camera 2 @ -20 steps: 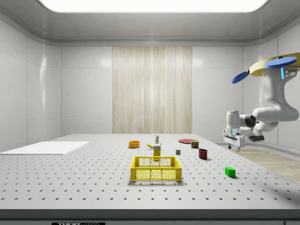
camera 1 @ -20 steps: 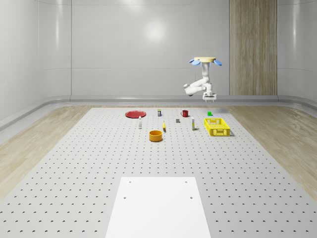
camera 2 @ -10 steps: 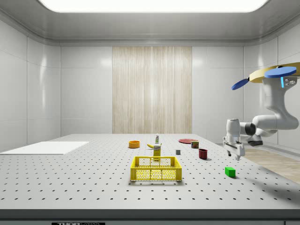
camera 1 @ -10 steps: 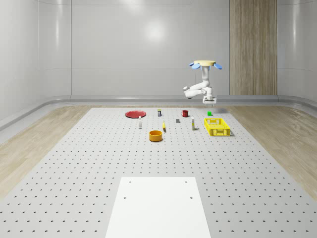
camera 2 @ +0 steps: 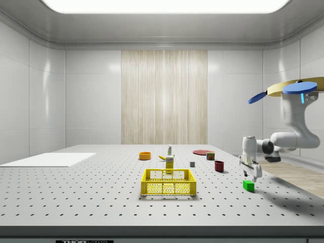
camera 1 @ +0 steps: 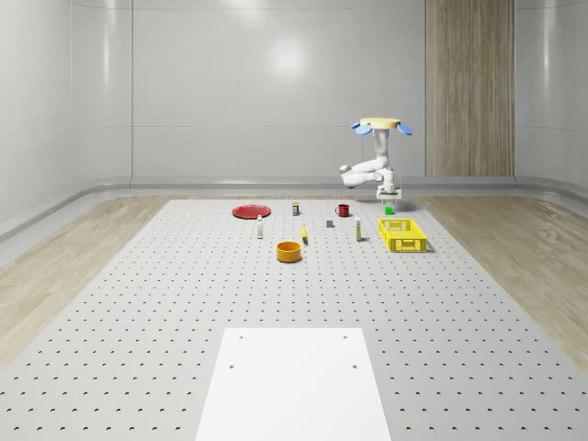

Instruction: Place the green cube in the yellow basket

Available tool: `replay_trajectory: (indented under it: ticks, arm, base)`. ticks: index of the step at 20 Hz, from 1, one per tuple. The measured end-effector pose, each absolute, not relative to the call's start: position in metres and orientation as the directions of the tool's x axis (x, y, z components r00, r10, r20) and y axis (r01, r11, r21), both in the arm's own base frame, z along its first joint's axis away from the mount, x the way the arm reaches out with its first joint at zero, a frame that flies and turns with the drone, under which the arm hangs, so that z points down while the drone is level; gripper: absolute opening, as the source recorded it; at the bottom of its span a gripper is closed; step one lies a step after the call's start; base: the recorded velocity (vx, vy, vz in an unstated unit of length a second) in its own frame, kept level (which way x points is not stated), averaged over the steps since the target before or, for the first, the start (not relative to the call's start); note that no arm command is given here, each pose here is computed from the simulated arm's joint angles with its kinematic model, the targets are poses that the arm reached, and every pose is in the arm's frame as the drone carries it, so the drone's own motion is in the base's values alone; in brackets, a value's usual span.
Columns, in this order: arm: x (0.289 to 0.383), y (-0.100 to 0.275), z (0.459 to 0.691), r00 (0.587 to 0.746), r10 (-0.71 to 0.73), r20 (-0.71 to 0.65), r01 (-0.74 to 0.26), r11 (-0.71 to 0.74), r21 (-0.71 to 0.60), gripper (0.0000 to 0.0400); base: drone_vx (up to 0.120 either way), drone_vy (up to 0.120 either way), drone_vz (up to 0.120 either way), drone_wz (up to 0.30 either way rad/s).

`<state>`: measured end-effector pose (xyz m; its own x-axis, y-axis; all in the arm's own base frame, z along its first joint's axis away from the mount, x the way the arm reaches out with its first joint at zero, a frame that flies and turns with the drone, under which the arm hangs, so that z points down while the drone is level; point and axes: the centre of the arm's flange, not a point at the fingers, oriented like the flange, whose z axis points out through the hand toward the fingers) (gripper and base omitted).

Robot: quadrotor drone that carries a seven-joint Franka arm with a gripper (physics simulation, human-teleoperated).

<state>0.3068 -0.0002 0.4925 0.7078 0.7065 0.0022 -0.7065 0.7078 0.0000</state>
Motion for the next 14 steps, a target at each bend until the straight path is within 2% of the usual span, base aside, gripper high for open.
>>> replay_trajectory:
  ticks: [14]
  arm:
    - [0.3084,0.007,0.531,0.707,0.707,0.002,-0.707,0.707,0.0,0.04]
  base:
    - [0.0,0.0,0.0,0.0]
